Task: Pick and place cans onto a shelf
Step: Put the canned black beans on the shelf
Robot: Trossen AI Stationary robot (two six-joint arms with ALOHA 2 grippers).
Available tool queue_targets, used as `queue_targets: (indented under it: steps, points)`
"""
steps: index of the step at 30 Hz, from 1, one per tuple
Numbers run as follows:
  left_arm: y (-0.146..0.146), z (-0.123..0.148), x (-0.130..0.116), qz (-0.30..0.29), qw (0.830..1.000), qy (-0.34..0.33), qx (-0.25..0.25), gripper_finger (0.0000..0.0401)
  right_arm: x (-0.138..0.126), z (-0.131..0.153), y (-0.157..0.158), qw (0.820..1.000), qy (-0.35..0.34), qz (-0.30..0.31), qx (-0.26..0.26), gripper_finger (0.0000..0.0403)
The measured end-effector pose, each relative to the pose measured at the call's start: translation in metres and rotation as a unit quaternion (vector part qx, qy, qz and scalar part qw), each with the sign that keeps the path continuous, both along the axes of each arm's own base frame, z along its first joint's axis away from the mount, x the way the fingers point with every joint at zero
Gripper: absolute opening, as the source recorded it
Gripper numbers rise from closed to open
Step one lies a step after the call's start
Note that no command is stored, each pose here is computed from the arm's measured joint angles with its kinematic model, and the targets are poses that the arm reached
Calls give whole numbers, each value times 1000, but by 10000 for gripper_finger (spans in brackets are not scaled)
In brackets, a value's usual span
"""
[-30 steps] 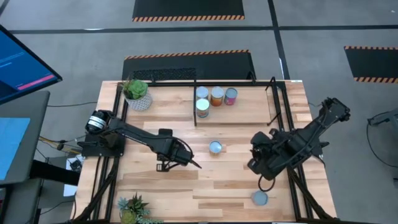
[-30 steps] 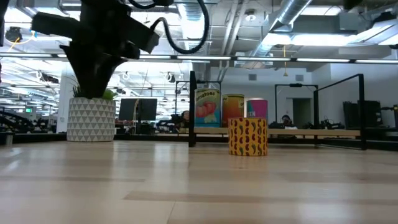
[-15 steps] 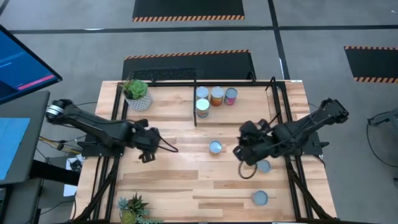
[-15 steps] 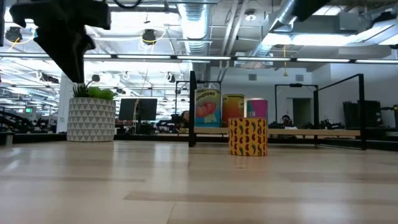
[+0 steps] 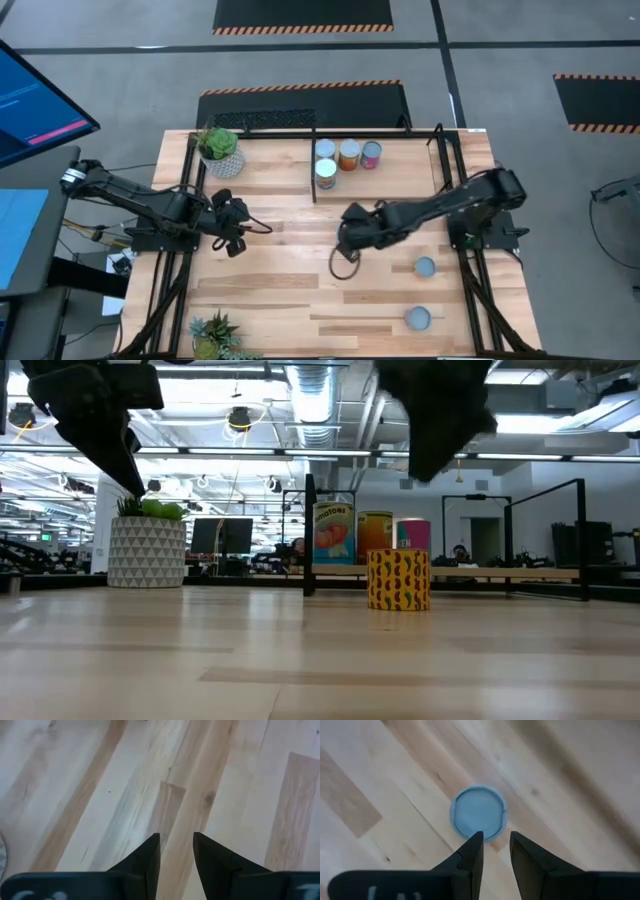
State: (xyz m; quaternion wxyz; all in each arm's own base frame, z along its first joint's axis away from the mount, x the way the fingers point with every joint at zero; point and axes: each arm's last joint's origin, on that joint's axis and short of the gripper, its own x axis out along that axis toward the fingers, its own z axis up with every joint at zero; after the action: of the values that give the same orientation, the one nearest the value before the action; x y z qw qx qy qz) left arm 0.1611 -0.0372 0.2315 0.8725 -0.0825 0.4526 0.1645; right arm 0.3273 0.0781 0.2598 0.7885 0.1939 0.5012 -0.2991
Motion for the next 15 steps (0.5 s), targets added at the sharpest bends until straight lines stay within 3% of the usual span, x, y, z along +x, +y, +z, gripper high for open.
queue_targets:
  steps: [5, 15]
  points:
    - [0, 0, 0, -2, 1000, 3, -2, 105, 14, -18, -14, 999, 21, -18, 31, 118]
    - [1, 0, 0, 5, 1000, 1, 6, 105, 19, -15, -42, 997, 5, -68, 38, 118]
